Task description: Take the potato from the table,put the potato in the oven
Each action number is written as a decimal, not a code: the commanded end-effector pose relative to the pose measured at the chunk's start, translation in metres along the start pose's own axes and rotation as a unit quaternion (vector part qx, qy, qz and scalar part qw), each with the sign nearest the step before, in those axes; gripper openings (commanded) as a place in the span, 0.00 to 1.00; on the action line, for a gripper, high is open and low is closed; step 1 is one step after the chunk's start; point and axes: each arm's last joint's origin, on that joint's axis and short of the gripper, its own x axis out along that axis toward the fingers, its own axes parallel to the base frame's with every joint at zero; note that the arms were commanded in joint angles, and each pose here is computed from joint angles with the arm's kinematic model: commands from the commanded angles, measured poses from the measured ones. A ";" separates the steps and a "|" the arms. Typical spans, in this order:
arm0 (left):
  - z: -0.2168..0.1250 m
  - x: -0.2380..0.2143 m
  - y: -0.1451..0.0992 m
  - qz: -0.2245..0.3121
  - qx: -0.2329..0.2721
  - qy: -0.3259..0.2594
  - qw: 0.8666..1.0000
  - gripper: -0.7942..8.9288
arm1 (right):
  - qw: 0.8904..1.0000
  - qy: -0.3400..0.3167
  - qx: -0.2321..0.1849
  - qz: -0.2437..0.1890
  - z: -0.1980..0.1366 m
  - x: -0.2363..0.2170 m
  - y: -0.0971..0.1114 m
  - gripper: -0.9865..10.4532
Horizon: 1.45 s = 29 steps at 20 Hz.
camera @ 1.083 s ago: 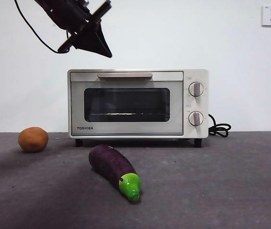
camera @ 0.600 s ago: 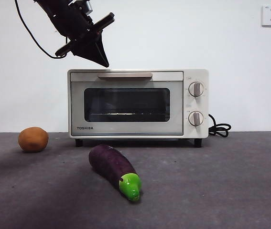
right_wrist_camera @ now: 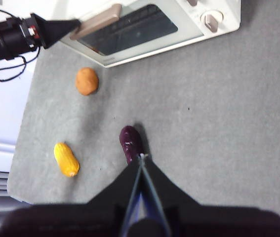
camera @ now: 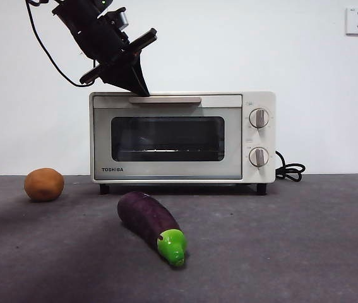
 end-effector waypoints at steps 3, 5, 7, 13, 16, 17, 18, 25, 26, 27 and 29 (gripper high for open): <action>-0.012 0.015 0.007 0.011 -0.008 0.042 0.999 0.08 | 1.000 0.003 -0.014 0.000 -0.001 -0.001 0.001 0.08; -0.016 0.015 0.007 0.013 -0.007 0.062 0.998 0.08 | 1.000 0.003 -0.014 0.000 -0.001 -0.001 0.001 0.08; -0.019 0.014 0.008 0.014 0.000 0.077 0.997 0.08 | 1.000 0.003 -0.014 0.000 -0.001 -0.001 0.001 0.08; -0.032 0.012 0.006 0.017 -0.006 0.143 0.990 0.08 | 1.000 0.003 -0.014 0.000 -0.001 -0.001 0.001 0.08; -0.040 0.010 0.006 0.019 -0.004 0.184 0.983 0.08 | 1.000 0.003 -0.019 0.000 -0.001 -0.001 0.001 0.08; -0.043 0.009 0.007 0.028 -0.001 0.197 0.980 0.08 | 1.000 0.004 -0.023 0.000 -0.001 -0.001 0.001 0.08; -0.044 0.008 0.006 0.042 0.006 0.205 0.978 0.08 | 1.000 0.003 -0.023 0.000 -0.001 -0.001 0.001 0.08; -0.052 0.010 -0.006 0.105 0.036 0.239 0.965 0.08 | 1.000 0.004 -0.030 0.000 -0.001 -0.001 0.001 0.08; -0.053 0.011 -0.009 0.112 0.042 0.243 0.963 0.08 | 0.999 0.005 -0.033 0.000 -0.001 -0.001 0.001 0.08; -0.055 0.012 -0.013 0.118 0.047 0.247 0.961 0.08 | 0.999 0.005 -0.035 0.000 -0.001 -0.001 0.001 0.08; -0.056 0.013 -0.020 0.127 0.058 0.251 0.958 0.08 | 0.999 0.005 -0.038 0.000 -0.001 -0.001 0.001 0.08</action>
